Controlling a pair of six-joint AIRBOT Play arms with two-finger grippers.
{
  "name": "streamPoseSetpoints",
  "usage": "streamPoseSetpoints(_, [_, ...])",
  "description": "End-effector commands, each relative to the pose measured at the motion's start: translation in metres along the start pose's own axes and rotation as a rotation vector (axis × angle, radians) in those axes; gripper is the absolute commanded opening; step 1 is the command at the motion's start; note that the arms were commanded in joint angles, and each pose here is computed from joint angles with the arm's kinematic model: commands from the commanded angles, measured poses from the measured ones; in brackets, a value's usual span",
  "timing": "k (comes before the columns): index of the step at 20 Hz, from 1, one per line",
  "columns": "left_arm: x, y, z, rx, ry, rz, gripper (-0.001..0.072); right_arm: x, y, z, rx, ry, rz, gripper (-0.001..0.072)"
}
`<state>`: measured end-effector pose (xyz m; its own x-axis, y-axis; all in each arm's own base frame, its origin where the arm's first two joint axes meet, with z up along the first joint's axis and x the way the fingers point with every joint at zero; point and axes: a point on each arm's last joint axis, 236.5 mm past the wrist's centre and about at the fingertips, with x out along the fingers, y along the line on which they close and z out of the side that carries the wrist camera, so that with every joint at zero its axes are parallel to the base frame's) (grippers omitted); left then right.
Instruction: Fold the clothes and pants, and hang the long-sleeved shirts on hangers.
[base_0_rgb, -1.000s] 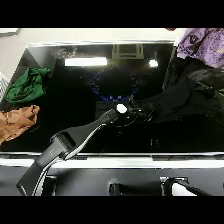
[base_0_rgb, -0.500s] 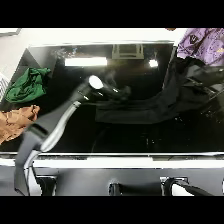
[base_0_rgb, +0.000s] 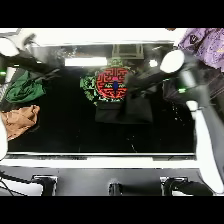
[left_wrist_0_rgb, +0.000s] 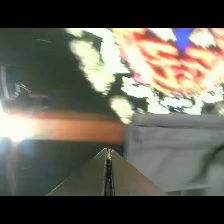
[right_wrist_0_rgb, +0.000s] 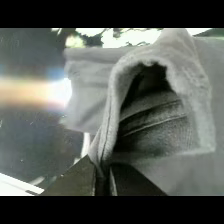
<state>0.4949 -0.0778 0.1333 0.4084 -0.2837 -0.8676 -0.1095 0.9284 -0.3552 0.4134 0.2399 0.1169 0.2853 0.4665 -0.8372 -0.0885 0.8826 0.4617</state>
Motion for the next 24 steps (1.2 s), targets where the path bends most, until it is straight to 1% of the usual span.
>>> streamPoseSetpoints(1, [-0.040, 0.056, 0.009, -0.084, -0.042, 0.083, 0.0015, 0.081, 0.034, -0.032, -0.004, 0.111, 0.016, 0.0027])
streamPoseSetpoints(3, [-0.043, 0.067, 0.009, -0.097, -0.038, 0.095, 0.0015, 0.118, 0.041, -0.050, 0.029, 0.191, 0.041, 0.0028])
streamPoseSetpoints(5, [-0.044, 0.070, 0.009, -0.095, -0.039, 0.097, 0.0015, 0.140, 0.044, -0.053, 0.057, 0.206, 0.064, 0.0028])
streamPoseSetpoints(9, [-0.039, 0.071, 0.007, -0.095, -0.026, 0.098, 0.0016, 0.162, 0.044, -0.042, 0.089, 0.167, 0.086, 0.0029])
streamPoseSetpoints(12, [-0.035, 0.073, 0.003, -0.099, -0.012, 0.101, 0.0015, 0.165, 0.050, -0.025, 0.111, 0.094, 0.115, 0.0029])
streamPoseSetpoints(16, [-0.035, 0.073, 0.003, -0.099, -0.013, 0.101, 0.0015, 0.165, 0.053, -0.016, 0.116, 0.058, 0.131, 0.0031])
streamPoseSetpoints(17, [-0.035, 0.073, 0.003, -0.099, -0.012, 0.101, 0.0016, 0.166, 0.055, -0.010, 0.119, 0.034, 0.140, 0.0127])
streamPoseSetpoints(18, [-0.035, 0.073, 0.003, -0.099, -0.012, 0.101, 0.0015, 0.166, 0.057, -0.006, 0.124, 0.016, 0.152, 0.0415])
streamPoseSetpoints(19, [-0.035, 0.073, 0.003, -0.099, -0.012, 0.101, 0.0015, 0.163, 0.058, -0.001, 0.133, 0.005, 0.163, 0.0646])
streamPoseSetpoints(20, [-0.035, 0.073, 0.003, -0.099, -0.012, 0.101, 0.0015, 0.158, 0.059, 0.001, 0.137, 0.000, 0.171, 0.0681])
streamPoseSetpoints(23, [-0.035, 0.073, 0.003, -0.099, -0.013, 0.101, 0.0015, 0.107, 0.052, 0.037, 0.109, -0.089, 0.196, 0.0682])
streamPoseSetpoints(24, [-0.035, 0.073, 0.003, -0.099, -0.013, 0.101, 0.0016, 0.081, 0.039, 0.051, 0.113, -0.113, 0.191, 0.0682])
